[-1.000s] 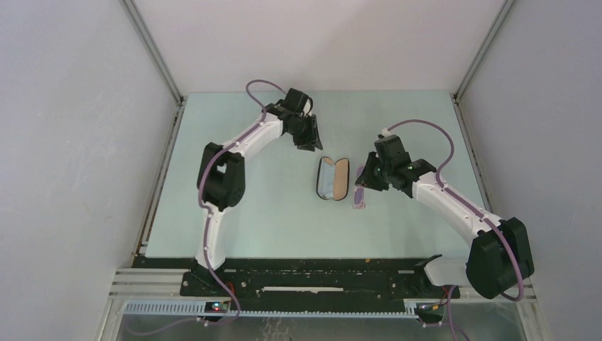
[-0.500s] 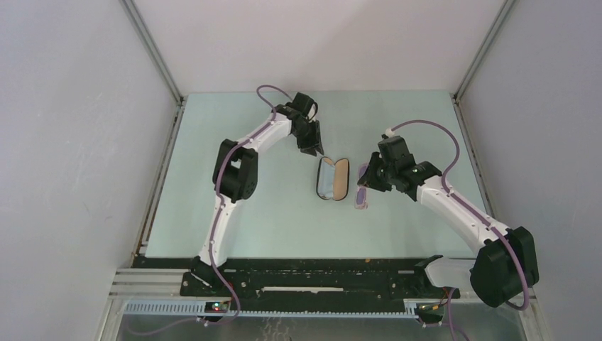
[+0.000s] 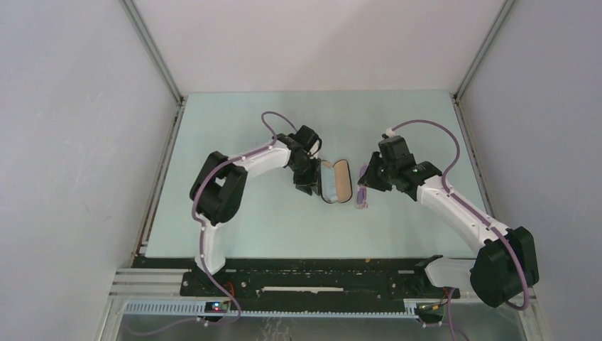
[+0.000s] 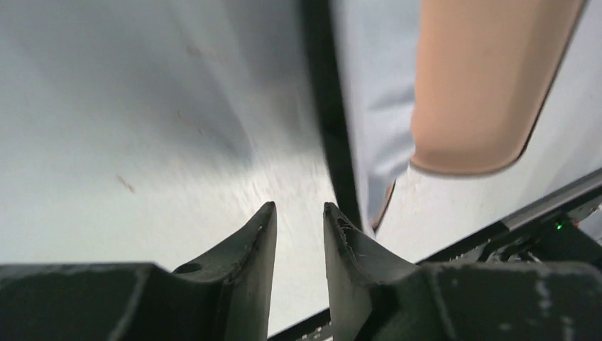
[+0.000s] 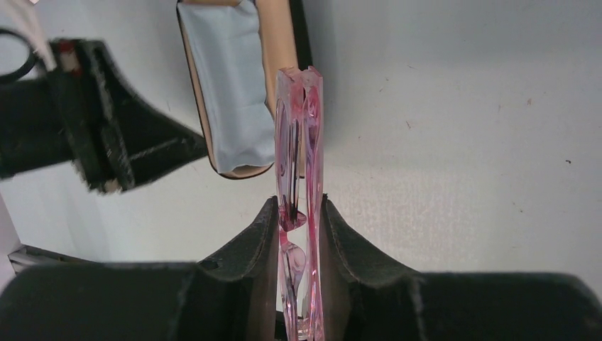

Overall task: Organize the sunglasses
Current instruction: Adjust the sunglasses case at the center of the board.

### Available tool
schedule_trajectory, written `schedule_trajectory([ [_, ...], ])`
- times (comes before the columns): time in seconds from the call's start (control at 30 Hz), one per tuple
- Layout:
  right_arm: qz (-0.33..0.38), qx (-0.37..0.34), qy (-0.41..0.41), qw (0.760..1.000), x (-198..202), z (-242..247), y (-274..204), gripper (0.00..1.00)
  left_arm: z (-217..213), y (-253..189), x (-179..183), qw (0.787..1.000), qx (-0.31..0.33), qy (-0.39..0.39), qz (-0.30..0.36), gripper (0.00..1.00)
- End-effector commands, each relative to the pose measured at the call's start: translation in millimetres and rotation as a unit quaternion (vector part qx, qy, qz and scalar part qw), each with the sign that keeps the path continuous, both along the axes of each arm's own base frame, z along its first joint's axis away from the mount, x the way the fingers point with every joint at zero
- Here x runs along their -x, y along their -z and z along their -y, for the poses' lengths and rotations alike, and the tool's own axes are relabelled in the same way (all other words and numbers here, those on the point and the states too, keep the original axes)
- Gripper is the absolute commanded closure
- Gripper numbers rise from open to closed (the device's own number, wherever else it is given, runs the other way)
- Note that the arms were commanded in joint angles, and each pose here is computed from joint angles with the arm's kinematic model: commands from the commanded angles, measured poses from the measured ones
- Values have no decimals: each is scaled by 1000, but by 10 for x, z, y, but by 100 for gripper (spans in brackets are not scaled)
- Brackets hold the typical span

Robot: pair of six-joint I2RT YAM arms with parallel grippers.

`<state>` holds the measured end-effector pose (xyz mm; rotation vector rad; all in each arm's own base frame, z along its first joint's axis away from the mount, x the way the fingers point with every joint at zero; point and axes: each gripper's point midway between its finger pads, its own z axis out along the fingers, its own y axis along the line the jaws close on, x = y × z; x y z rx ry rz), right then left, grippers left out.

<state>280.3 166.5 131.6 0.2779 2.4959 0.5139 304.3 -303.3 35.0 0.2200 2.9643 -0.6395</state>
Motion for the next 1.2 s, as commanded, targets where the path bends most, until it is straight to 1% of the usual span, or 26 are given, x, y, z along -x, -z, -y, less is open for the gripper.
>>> schedule_trajectory([
  [0.0, 17, 7, 11, 1000, -54, 95, -50, 71, -105, -570, -114, 994, 0, 1, 107, 64],
  [0.07, 20, 5, 16, 1000, -78, 145, -69, 71, -143, -807, -237, 988, -6, 7, 152, 63],
  [0.17, 22, 7, 25, 999, -107, 242, -83, 71, -37, -1143, -392, 977, 12, 41, 209, 59],
  [0.27, 24, 5, 33, 999, -107, 329, -99, 71, 121, -1334, -547, 963, 21, 81, 255, 52],
  [0.33, 25, 2, 36, 999, -91, 380, -112, 71, 264, -1413, -615, 955, 37, 120, 269, 51],
  [0.43, 25, 3, 40, 999, -53, 439, -114, 71, 448, -1457, -713, 941, 56, 172, 287, 49],
  [0.53, 24, 2, 42, 999, -15, 479, -107, 71, 561, -1351, -821, 924, 44, 225, 305, 47],
  [0.63, 23, 1, 46, 999, 10, 517, -93, 70, 686, -1310, -834, 902, 41, 282, 324, 47],
  [0.67, 22, 0, 47, 999, 16, 529, -86, 70, 715, -1302, -828, 892, 40, 302, 335, 47],
  [0.73, 20, 0, 48, 999, 22, 549, -74, 70, 765, -1311, -879, 876, 25, 314, 365, 46],
  [0.8, 20, 0, 49, 999, 19, 572, -68, 70, 827, -1372, -972, 875, 24, 297, 382, 46],
  [0.93, 18, -2, 49, 999, 5, 590, -46, 70, 982, -1427, -1148, 890, 45, 251, 378, 46],
  [1.03, 16, -2, 49, 999, -4, 597, -37, 70, 1179, -1399, -1139, 904, 85, 236, 346, 43],
  [1.1, 16, -1, 51, 999, -2, 618, -35, 70, 1264, -1294, -1086, 914, 98, 238, 315, 43],
  [1.17, 16, -1, 54, 998, 1, 648, -37, 70, 1287, -1163, -991, 914, 100, 256, 297, 43],
])
